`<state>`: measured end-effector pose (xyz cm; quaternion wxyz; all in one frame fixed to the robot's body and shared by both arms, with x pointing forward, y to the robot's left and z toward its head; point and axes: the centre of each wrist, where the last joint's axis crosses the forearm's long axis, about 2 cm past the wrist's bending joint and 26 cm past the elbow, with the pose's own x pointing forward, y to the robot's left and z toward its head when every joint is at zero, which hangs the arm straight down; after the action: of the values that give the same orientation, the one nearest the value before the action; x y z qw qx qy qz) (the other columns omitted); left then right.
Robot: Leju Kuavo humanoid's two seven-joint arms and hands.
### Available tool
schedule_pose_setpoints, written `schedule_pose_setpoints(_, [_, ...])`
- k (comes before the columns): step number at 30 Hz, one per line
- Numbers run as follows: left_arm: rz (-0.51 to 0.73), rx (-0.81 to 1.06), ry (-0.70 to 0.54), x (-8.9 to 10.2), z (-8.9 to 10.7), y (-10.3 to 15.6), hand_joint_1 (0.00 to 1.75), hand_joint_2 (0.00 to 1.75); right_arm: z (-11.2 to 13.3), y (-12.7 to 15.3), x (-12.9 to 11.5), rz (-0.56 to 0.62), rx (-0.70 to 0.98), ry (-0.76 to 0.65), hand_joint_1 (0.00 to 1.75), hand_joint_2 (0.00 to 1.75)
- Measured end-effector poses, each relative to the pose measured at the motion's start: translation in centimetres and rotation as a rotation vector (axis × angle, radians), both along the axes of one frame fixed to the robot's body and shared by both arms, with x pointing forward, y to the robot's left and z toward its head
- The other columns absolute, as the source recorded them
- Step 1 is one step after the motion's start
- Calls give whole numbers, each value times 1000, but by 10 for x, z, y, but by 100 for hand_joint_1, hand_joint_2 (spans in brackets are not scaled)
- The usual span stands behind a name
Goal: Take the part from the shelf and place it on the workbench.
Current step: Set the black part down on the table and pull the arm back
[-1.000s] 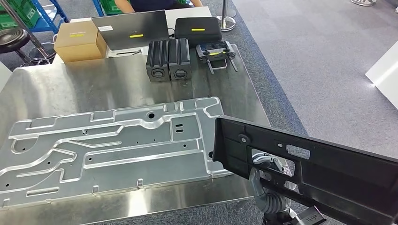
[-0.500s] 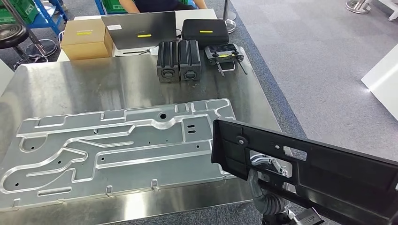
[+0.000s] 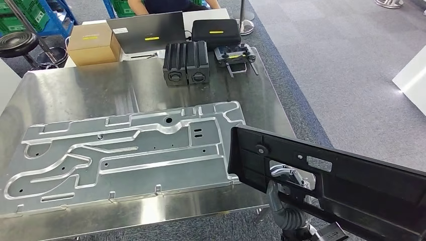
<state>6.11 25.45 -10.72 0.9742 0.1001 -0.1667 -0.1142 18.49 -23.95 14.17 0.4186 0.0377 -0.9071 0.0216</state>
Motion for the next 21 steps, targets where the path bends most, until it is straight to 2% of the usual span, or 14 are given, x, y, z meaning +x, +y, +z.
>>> schedule_pose_setpoints(9, [-22,10,17,-5,-1,1,0,175,-1,0,-2,-13,-5,-8,175,175])
schedule_pose_setpoints(15, [-35,-3,18,-5,-1,1,0,175,3,-4,9,-22,-122,-30,175,175])
schedule_pose_setpoints(19, [-36,-4,17,-5,-1,1,0,175,4,-4,11,-23,-131,-31,175,175])
schedule_pose_setpoints(20, [-39,-10,11,-5,-1,1,0,175,7,-6,20,-31,-164,-38,175,175])
schedule_pose_setpoints(21, [-47,-21,-2,-4,-1,0,0,175,14,-11,41,-49,-232,-52,175,175])
